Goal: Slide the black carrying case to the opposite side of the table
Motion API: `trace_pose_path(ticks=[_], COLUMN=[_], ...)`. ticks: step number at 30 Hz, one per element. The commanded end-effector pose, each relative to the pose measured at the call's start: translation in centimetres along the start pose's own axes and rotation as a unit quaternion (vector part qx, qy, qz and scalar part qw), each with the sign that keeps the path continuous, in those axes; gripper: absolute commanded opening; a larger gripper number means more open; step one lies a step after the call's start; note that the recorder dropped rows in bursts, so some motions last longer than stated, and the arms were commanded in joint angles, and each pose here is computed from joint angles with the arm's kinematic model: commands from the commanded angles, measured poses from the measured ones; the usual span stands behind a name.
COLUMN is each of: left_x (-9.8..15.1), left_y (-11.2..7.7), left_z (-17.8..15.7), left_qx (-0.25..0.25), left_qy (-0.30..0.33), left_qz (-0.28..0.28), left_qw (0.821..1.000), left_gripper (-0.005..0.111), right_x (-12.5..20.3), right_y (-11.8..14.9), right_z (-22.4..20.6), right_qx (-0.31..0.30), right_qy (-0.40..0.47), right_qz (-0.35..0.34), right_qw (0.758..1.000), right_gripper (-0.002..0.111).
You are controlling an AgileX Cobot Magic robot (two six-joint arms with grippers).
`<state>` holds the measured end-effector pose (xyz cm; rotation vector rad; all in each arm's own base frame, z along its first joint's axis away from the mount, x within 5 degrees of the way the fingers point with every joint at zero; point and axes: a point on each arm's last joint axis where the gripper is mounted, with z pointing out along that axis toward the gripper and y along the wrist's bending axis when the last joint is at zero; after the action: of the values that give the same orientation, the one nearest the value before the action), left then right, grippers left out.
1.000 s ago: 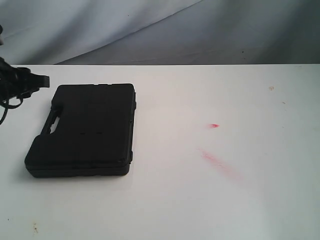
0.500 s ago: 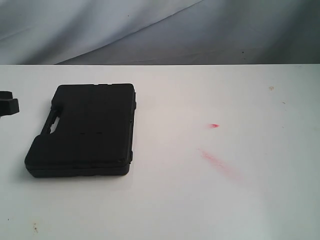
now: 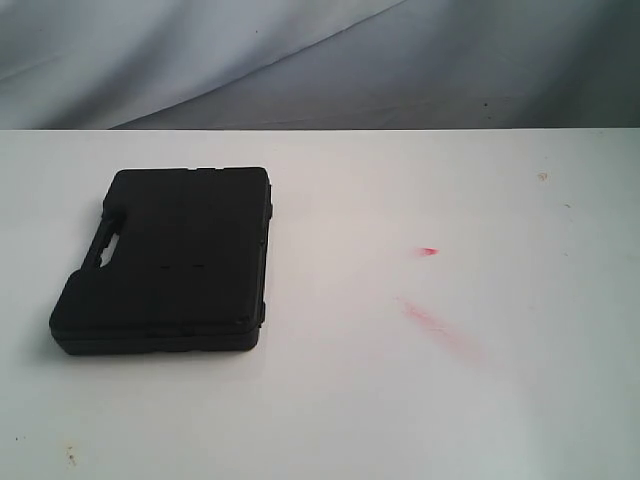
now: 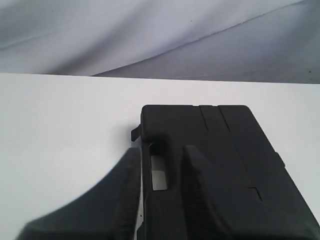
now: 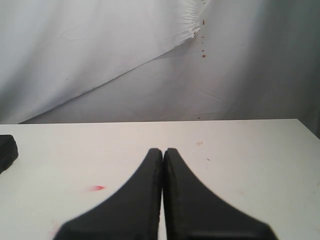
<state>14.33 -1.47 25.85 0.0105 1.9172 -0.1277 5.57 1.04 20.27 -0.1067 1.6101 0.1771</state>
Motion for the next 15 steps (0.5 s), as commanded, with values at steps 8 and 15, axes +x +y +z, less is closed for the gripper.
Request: trace_pose_path(ticks=[8, 15], left_x=[1.2, 2.7], left_y=[0.1, 0.2], left_z=[-2.4, -3.5], left_qx=[0.008, 0.010], left_qy=[-0.052, -0.071], left_qz=[-0.002, -0.002], left_qw=[0.999, 0.997], left_gripper=[0.000, 0.000], right_x=[0.0, 0.0], right_y=[0.0, 0.0], right_z=[0.0, 0.0], right_qx=[0.002, 0.002], right_qy=[-0.006, -0.006], right_qz=[0.000, 0.000], right_qw=[1.000, 1.000], right_gripper=[0.000, 0.000])
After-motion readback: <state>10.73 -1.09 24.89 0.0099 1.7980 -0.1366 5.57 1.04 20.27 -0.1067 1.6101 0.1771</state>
